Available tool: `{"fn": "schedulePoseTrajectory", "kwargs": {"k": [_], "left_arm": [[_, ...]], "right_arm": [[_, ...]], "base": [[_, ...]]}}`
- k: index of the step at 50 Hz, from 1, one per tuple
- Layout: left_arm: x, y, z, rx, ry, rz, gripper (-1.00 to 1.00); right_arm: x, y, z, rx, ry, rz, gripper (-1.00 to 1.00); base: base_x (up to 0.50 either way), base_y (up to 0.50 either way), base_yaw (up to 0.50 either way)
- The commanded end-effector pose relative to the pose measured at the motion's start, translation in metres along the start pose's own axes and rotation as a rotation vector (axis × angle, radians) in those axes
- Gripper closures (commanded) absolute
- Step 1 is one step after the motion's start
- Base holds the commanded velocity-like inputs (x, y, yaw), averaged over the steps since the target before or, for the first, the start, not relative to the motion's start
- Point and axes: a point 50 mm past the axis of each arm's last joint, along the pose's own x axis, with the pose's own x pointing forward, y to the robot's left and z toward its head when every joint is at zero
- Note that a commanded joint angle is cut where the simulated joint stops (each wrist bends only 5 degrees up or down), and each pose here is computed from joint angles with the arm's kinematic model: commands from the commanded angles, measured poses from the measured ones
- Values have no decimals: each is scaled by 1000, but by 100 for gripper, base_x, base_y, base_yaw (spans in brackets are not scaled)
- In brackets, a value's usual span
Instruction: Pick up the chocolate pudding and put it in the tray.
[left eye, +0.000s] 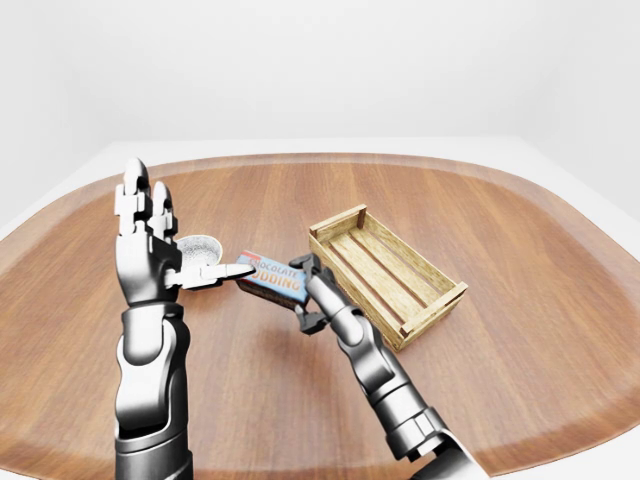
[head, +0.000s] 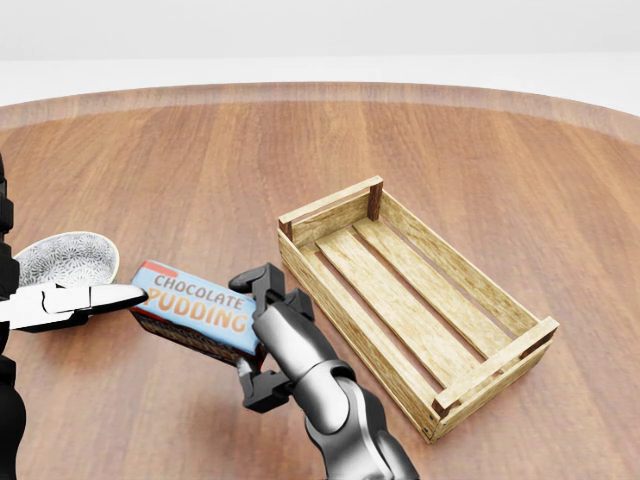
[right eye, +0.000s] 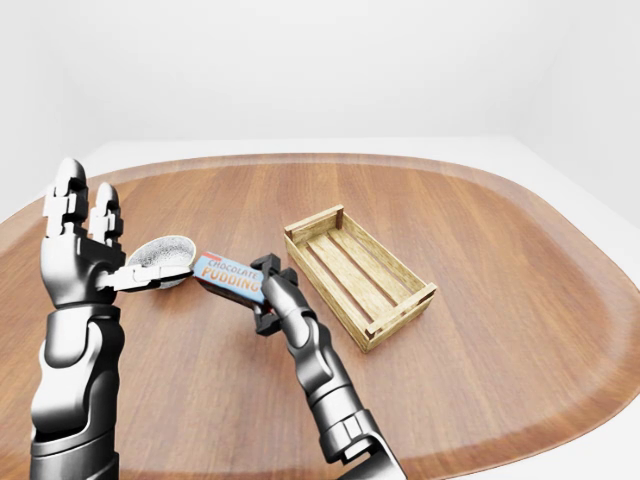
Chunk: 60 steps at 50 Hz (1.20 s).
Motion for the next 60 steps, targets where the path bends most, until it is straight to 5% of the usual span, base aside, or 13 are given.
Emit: {"fn": "schedulePoseTrajectory", "kwargs": {"k": [1,29,36,39,45,50,60], "left_arm": [[0,1,-2,-38,9,0,-100],[-1,1,-2,-38,11,1,-100],[-1,1,-3,-38,15,1,-100],[-1,1,-4,-37,20,1,-100],[-1,1,-3,-38,13,1,-100],[-1,1,-4,-39,19,2,-100],[0,1,-4,-39,16,3,-100]], "right_arm": [[-6,-21,18,52,-100,-63,100],[-29,-68,43,21,-251,-219,100],[-28,-77,24,56,-193,-256,100],[-34,-88,41,22,-265,-272,100],[-33,-93,23,50,-203,-304,100],[-44,-110,43,3,-291,-339,100],[-50,-119,30,31,-263,-384,100]], "base": [[0,0,0],[0,0,0],[0,0,0],[0,0,0],[0,0,0],[0,0,0],[0,0,0]]}}
